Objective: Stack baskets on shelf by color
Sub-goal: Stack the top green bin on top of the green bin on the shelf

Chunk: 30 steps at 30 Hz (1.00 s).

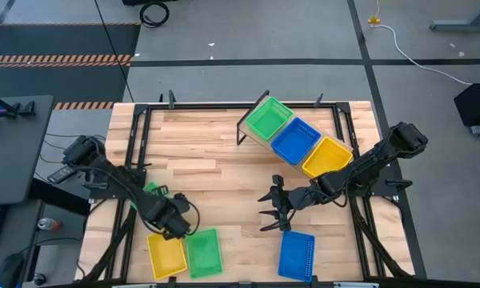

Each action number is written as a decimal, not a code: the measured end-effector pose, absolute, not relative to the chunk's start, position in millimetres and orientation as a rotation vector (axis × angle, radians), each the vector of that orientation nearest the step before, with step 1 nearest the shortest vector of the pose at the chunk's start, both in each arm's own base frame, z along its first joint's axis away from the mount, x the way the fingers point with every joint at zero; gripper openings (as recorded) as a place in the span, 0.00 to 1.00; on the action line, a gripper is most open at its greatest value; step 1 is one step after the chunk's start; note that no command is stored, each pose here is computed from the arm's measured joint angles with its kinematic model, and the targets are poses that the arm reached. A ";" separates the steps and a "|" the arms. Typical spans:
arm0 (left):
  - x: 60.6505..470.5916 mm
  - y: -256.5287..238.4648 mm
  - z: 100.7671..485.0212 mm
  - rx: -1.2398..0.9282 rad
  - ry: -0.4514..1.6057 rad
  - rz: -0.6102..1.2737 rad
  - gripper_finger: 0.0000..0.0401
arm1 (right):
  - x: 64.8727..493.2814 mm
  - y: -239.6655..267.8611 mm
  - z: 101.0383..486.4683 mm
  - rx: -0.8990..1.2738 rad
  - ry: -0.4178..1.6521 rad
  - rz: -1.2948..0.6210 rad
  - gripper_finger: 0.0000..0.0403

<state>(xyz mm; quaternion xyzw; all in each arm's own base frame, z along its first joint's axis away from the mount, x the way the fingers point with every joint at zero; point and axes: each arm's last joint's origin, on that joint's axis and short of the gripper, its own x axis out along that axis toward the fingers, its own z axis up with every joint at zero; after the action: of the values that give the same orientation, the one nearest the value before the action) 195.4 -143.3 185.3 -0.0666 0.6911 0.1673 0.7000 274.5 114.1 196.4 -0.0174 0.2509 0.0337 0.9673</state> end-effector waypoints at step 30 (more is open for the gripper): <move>191.4 -133.5 159.2 -0.574 1.551 0.651 0.46 | 272.3 113.7 192.8 -0.032 0.548 0.062 0.47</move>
<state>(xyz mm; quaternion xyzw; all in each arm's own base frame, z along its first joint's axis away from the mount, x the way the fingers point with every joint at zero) 191.4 -133.5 159.2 -0.2508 0.6775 0.2842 0.6304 272.3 113.7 192.8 -0.0158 0.2705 0.0305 0.9621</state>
